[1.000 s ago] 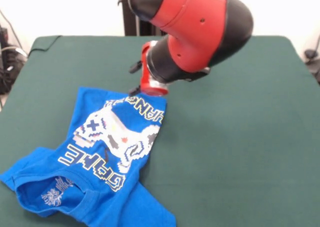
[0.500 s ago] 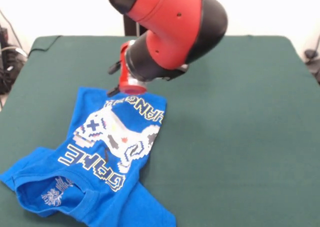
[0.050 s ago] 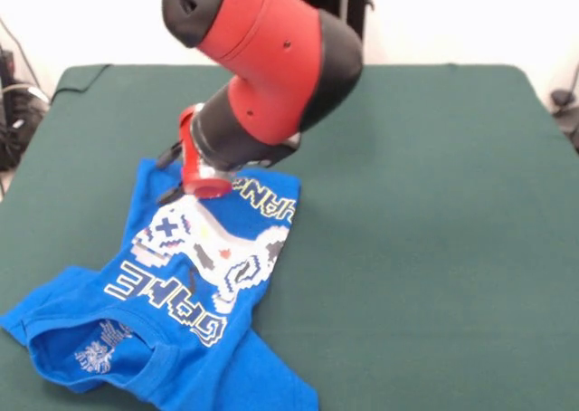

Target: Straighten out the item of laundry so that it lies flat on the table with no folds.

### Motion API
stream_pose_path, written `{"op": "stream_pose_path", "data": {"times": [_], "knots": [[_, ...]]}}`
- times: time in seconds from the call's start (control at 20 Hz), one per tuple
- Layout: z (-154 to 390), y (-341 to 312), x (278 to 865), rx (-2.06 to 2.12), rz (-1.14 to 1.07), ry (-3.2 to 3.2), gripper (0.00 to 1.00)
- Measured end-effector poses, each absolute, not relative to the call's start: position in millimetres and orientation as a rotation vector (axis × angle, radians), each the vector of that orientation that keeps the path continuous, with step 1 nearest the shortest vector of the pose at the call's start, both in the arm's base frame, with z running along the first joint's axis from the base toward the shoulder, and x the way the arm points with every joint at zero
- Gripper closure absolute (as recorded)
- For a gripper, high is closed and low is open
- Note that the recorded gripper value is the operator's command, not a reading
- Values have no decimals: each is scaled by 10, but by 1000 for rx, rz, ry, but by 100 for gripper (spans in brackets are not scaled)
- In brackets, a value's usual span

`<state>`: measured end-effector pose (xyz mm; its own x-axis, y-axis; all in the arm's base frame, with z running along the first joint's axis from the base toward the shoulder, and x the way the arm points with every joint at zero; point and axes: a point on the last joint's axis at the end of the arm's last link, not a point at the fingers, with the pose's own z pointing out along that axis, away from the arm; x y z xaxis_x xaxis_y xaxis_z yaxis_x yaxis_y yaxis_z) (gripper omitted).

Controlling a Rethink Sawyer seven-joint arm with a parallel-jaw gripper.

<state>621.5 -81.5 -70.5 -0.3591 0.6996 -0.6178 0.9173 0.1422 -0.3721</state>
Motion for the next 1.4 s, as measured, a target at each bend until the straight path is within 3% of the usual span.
{"op": "stream_pose_path", "data": {"times": [0.7, 0.75, 1.4], "knots": [[-579, -1014, 5871, 1636, -1108, 2098, 0], [-501, -1108, 5784, 1677, -1118, 2081, 100], [-223, -1544, 5577, 1811, -1123, 2009, 100]]}}
